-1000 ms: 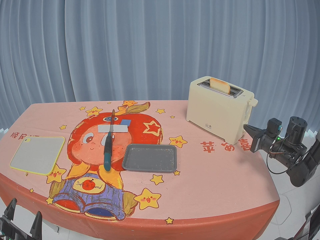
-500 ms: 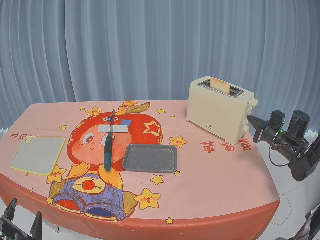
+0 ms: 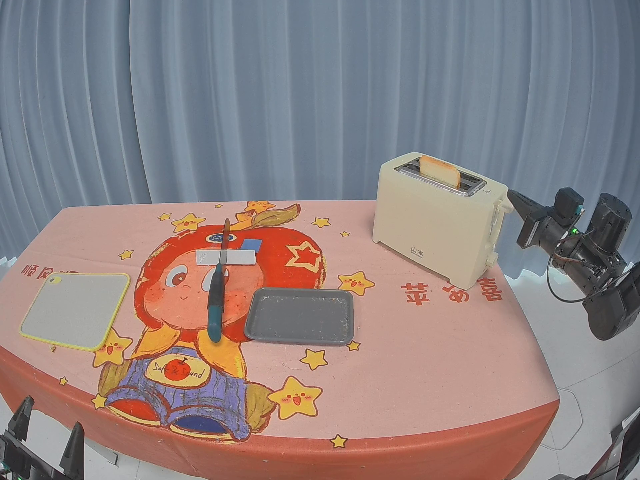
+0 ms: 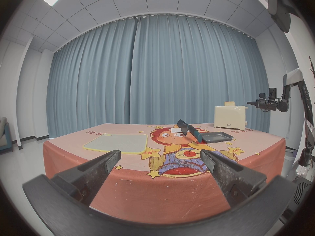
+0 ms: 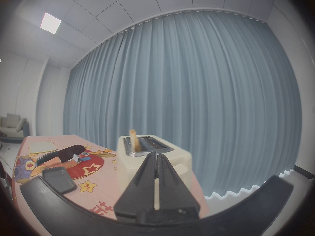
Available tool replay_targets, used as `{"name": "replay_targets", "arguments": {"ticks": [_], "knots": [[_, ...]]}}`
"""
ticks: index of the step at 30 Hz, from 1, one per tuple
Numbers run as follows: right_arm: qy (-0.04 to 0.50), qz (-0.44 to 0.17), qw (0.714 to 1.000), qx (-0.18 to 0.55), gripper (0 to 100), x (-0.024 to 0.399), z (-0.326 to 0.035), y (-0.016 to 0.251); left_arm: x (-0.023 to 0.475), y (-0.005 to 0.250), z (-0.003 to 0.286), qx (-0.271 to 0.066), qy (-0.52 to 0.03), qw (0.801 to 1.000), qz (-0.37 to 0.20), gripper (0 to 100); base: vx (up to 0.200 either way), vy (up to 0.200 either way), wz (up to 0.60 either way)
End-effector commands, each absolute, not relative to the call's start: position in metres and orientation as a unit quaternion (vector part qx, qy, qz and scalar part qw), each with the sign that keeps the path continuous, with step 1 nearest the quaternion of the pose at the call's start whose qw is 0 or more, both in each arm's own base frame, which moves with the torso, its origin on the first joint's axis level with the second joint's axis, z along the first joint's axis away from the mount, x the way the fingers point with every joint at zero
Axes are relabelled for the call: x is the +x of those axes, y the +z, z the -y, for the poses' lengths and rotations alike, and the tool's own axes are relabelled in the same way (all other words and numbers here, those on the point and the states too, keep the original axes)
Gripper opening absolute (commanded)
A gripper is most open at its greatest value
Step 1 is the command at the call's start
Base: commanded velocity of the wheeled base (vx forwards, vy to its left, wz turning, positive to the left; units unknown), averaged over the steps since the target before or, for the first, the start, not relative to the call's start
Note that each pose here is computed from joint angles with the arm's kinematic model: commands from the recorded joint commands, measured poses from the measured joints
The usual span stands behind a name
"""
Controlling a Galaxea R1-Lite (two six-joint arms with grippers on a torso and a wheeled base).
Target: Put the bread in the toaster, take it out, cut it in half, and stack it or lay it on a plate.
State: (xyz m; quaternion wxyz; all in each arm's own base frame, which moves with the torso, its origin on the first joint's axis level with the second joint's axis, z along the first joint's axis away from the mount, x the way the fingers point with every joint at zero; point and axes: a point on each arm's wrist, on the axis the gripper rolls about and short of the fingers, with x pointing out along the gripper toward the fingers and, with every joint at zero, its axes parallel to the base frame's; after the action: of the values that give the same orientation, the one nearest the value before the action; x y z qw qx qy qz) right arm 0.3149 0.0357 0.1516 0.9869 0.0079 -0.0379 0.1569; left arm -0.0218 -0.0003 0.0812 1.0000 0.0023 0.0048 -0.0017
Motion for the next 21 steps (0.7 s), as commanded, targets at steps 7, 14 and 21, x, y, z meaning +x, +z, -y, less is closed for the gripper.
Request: {"name": "replay_targets", "arguments": {"ticks": [7,14,21], "knots": [[0.145,0.037,0.989,0.008,0,0.317,-0.031,0.151,-0.020,0.076,0.000,0.002,-0.002,1.000,-0.015,100,0.000,0.000,0.00],[0.142,0.027,0.990,0.007,0,0.320,-0.030,0.144,-0.021,0.076,0.000,0.002,-0.002,1.000,-0.014,100,0.000,0.000,0.00],[0.140,0.014,0.990,0.005,0,0.322,-0.029,0.136,-0.021,0.076,0.000,0.002,-0.002,1.000,-0.014,100,0.000,0.000,0.00]]}}
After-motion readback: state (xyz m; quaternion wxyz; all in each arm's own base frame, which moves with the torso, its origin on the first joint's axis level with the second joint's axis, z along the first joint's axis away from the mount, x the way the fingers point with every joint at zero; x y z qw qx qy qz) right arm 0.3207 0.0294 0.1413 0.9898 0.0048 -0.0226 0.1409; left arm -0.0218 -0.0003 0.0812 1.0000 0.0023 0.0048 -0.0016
